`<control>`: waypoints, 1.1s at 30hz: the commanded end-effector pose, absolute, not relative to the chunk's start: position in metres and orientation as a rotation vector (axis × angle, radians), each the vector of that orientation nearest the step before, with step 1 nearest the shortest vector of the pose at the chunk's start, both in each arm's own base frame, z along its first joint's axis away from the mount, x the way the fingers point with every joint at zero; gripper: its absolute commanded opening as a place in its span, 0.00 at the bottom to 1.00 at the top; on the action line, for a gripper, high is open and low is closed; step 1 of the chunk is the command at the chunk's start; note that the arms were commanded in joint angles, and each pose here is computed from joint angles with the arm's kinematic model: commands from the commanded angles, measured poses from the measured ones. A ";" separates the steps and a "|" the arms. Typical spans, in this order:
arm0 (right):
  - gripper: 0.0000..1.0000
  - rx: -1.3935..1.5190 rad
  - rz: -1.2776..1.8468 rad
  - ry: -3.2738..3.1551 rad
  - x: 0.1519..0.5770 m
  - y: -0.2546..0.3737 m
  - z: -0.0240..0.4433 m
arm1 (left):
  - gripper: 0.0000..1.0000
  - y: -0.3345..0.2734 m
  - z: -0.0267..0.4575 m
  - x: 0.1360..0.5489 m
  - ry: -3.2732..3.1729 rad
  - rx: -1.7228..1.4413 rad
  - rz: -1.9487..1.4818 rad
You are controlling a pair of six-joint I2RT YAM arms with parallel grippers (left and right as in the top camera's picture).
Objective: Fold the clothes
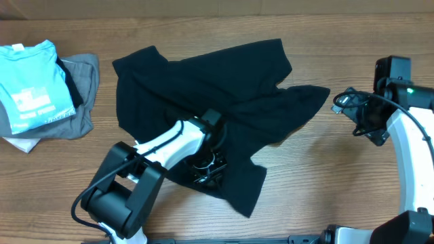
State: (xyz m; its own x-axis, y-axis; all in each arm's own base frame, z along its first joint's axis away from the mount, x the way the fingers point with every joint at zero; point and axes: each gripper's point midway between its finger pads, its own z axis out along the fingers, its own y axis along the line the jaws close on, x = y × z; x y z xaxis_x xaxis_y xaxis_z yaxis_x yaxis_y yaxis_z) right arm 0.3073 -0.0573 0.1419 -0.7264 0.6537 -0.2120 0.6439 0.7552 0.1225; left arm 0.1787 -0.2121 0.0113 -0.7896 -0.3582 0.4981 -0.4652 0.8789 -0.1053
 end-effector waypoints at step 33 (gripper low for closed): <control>0.04 1.126 0.277 2.758 0.354 -0.058 -0.012 | 0.04 -0.108 0.016 0.182 -2.647 0.578 -0.092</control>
State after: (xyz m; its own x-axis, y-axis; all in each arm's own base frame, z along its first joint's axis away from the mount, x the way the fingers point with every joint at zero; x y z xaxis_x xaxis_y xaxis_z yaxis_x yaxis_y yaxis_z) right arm 0.3687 -0.0200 -0.0019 -0.7708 0.6352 -0.0494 0.5775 0.7293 0.3668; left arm 0.1733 -0.1142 0.0144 -0.7812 -0.4370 0.4457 -0.4076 0.8979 0.1661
